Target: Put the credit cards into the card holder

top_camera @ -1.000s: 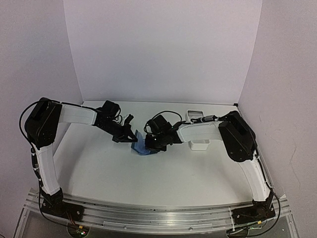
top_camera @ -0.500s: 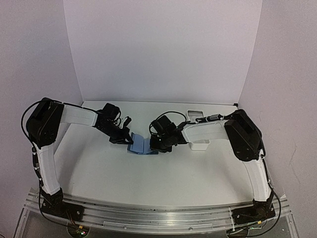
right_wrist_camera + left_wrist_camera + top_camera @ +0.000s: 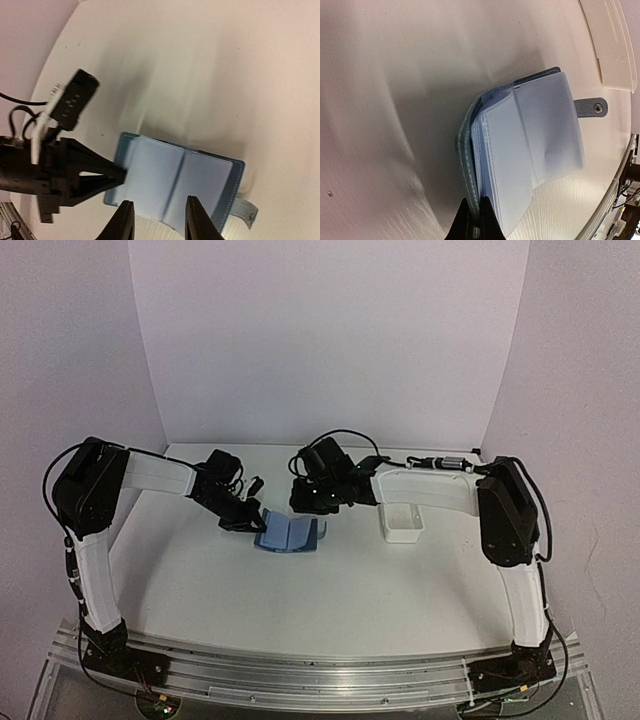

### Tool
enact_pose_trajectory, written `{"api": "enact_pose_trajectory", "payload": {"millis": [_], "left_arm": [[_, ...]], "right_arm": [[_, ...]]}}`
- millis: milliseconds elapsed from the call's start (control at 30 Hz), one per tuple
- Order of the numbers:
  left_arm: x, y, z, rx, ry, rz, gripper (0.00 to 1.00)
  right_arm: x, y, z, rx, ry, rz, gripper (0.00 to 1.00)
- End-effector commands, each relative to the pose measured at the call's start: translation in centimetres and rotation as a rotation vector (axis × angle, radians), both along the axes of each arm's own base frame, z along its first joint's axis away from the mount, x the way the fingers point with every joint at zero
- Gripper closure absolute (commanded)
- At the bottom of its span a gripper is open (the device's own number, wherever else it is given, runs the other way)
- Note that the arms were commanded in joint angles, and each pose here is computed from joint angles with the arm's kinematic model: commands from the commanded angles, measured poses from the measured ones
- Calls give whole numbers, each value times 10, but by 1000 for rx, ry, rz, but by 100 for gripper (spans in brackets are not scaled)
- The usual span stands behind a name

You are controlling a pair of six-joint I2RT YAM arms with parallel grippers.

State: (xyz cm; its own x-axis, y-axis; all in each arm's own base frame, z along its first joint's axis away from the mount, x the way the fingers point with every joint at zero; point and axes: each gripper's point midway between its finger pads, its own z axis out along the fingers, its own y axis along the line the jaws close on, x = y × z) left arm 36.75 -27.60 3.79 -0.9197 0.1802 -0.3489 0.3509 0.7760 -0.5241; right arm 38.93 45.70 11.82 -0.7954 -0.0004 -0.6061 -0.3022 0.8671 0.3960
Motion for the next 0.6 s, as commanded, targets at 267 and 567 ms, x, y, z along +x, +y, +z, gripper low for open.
{"api": "enact_pose_trajectory", "payload": {"millis": [267,567], "left_arm": [[-10,11,-13,35,22,-1,100],[-19,26,-8,47,67,2,85]], "right_arm": [[-10,8,-90,-23,188,-34,81],[-12,-3,-98,-69,174,-23,83]]}}
